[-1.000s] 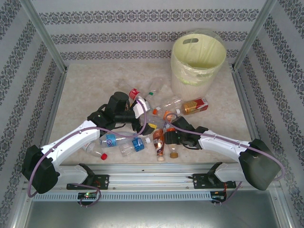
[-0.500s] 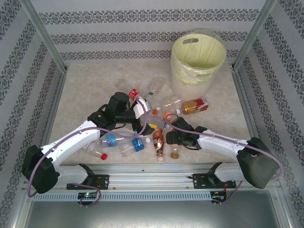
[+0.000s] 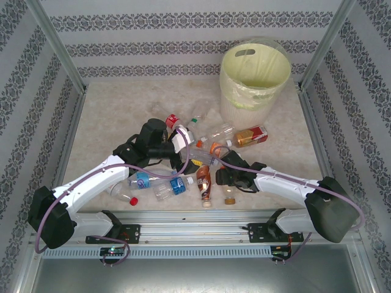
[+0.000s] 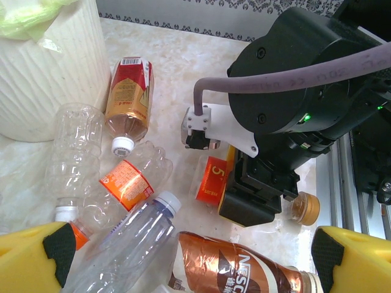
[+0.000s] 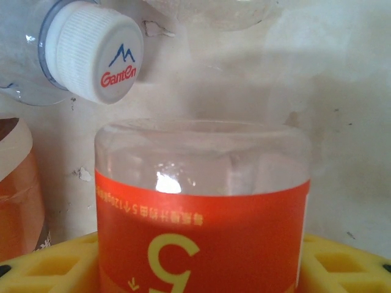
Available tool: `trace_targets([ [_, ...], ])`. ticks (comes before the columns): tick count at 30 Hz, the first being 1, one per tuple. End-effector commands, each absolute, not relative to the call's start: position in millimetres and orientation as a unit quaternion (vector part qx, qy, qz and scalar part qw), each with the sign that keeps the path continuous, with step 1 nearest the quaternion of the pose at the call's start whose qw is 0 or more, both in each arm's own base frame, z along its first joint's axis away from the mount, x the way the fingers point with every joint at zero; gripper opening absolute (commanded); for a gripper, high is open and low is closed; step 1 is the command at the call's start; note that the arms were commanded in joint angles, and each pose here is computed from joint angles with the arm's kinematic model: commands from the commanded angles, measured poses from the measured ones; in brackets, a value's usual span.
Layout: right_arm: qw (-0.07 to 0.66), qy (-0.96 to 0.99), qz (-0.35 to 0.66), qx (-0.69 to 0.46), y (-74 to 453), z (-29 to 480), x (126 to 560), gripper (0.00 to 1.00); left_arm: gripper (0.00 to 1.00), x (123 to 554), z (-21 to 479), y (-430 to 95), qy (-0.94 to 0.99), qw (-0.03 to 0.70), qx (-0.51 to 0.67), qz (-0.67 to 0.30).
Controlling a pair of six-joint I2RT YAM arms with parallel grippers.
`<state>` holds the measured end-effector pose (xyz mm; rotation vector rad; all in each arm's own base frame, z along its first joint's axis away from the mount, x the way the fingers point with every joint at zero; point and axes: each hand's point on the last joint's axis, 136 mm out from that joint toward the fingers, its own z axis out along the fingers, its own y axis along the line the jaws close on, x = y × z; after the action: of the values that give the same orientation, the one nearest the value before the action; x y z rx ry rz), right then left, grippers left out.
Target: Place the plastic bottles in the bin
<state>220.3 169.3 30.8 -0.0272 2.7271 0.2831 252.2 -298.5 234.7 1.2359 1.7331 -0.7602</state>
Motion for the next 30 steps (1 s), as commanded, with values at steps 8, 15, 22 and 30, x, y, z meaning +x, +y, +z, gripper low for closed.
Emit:
trace_targets([
  [8, 0.240, 0.968, 0.072, -0.021, 151, 59, 222, 0.56, 1.00, 257, 244, -305, 0.692, 0.451, 0.471, -0.310],
  [15, 0.297, 0.951, 0.084, -0.018, 138, 108, 230, 0.57, 1.00, 255, 261, -310, 0.674, 0.482, 0.433, -0.356],
  [22, 0.372, 0.922, 0.110, -0.012, 124, 180, 247, 0.57, 1.00, 249, 274, -315, 0.653, 0.490, 0.413, -0.404],
  [30, 0.457, 0.883, 0.103, -0.026, 113, 267, 274, 0.57, 1.00, 245, 286, -316, 0.635, 0.505, 0.397, -0.430],
])
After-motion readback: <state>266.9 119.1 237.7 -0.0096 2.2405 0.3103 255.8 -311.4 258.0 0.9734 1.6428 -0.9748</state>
